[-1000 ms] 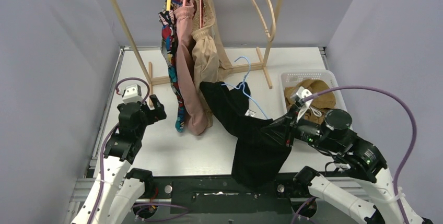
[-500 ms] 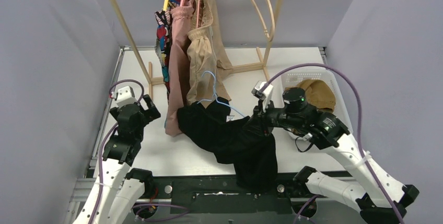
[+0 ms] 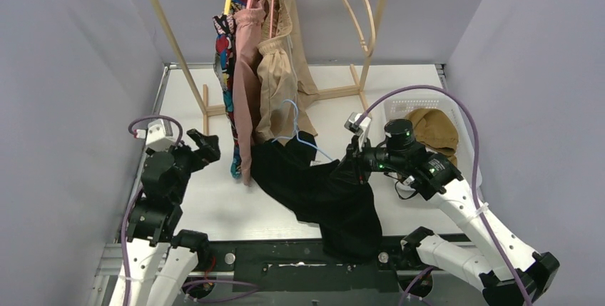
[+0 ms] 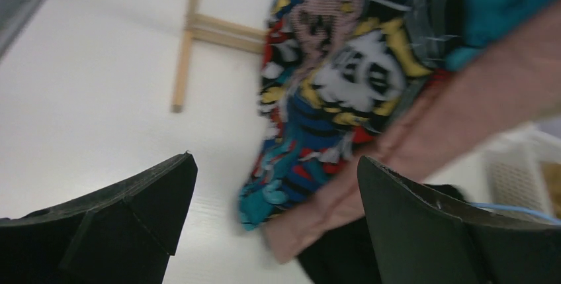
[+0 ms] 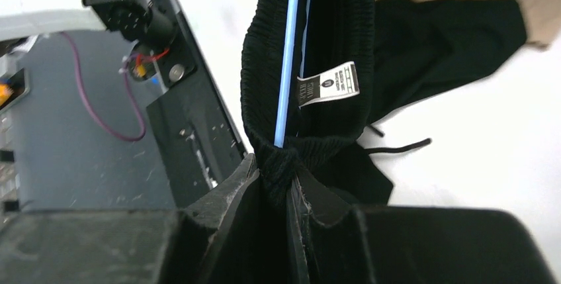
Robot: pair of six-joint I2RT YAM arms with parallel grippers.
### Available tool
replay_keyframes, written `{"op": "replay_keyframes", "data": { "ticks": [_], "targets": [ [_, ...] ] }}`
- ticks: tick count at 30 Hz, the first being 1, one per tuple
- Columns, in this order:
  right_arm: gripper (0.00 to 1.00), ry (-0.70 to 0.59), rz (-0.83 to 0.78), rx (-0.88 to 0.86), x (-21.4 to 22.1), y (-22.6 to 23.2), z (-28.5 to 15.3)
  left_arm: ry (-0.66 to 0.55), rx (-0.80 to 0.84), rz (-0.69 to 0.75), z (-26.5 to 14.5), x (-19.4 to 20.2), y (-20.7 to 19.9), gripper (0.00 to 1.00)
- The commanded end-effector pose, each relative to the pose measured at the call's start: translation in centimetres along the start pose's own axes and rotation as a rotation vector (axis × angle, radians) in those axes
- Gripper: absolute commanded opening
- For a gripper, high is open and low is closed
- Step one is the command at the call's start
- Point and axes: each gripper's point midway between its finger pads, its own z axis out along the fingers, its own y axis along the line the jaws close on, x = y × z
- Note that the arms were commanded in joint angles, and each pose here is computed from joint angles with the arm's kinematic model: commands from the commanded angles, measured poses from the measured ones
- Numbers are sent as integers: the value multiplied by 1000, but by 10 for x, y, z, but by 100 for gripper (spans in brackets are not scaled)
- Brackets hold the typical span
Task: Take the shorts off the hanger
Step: Pick up the hanger from the clothes rod.
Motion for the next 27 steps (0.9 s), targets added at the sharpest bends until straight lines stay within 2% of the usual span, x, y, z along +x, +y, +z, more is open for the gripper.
{"op": "replay_keyframes", "data": {
  "ticks": [1,4,7,9,11,15,18,20,23,27],
  "targets": [
    [0,-113,-84,-205,-20,35,-2,-67,582,-132,-57,-45,-105,93],
    [0,-111,-93,-231,-18,40,-4,-19,784,-175,-78,-47,-137,90],
    [0,-94,-81,-266,-15,44,-2,162,920,-191,-82,-27,-163,80],
    [0,-88,-67,-272,-16,44,0,275,946,-175,-76,-9,-170,75],
    [0,-78,-49,-268,-16,44,3,295,937,-136,-75,-1,-172,75],
    [0,-21,-33,-248,-6,46,9,250,914,-86,-75,1,-184,75],
    [0,0,-32,-244,0,46,15,308,859,-22,-71,21,-201,73],
    [0,14,-24,-243,3,45,19,308,772,43,-68,32,-208,73],
    [0,33,-10,-234,7,42,23,244,667,115,-68,34,-213,72],
    [0,41,-7,-254,8,46,25,248,632,118,-66,45,-218,61]
  ]
}}
